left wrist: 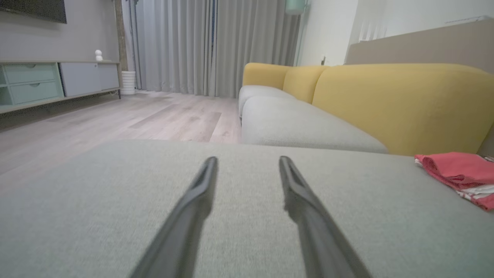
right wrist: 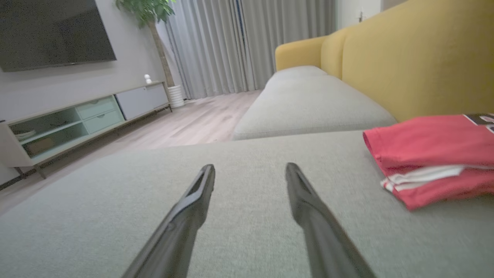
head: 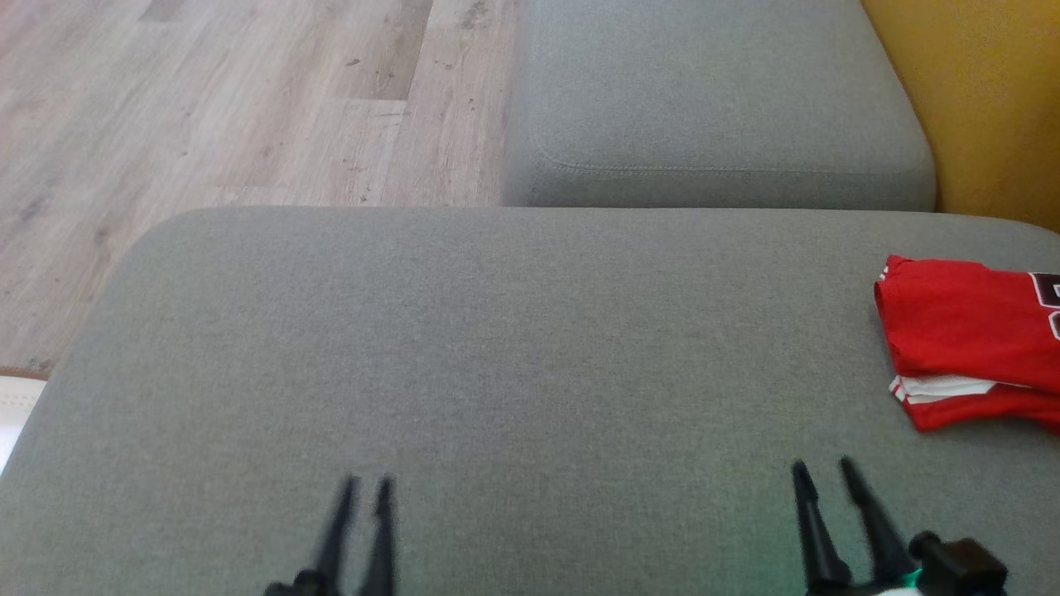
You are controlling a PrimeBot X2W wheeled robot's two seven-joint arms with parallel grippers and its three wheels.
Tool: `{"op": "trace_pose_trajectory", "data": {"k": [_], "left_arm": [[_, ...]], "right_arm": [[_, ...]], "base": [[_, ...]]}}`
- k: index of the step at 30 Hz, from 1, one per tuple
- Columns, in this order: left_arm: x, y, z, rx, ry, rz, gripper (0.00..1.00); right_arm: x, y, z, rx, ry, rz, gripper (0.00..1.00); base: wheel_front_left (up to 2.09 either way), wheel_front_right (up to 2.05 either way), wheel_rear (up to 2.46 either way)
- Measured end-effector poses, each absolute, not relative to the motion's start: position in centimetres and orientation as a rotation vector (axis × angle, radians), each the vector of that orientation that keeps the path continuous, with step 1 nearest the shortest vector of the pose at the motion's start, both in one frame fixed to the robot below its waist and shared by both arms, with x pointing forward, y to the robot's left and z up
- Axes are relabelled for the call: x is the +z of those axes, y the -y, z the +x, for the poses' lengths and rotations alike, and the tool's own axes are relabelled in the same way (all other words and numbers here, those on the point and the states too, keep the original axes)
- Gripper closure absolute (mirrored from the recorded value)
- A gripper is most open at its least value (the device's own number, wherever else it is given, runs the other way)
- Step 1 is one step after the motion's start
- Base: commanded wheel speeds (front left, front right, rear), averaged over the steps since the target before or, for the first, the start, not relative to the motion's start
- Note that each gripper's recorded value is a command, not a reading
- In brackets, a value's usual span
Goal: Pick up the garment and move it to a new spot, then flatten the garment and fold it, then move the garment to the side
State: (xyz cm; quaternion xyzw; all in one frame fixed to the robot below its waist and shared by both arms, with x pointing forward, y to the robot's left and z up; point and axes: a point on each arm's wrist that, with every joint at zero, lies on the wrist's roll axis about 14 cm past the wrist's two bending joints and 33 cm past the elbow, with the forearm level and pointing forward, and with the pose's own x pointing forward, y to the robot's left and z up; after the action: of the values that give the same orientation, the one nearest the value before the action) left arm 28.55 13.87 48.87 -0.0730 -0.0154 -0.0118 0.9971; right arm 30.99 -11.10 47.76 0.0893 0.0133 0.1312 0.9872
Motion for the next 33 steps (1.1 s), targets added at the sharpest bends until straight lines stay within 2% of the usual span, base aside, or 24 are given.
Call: {"op": "trace_pose_trajectory", "data": {"k": [8, 33], "left_arm": [[45.2, -14.0, 27.1, -0.006, -0.095, -0.171, 1.00], [44.2, -15.3, 28.8, 0.047, -0.171, -0.489, 1.00]], "right_arm": [[44.7, 11.5, 29.8, 0.241, -0.130, 0.205, 1.00], [44.3, 13.7, 31.1, 0.107, -0.177, 0.517, 1.00]], "base": [[0.00, 0.00, 0.00], [0.00, 0.00, 0.00]]}}
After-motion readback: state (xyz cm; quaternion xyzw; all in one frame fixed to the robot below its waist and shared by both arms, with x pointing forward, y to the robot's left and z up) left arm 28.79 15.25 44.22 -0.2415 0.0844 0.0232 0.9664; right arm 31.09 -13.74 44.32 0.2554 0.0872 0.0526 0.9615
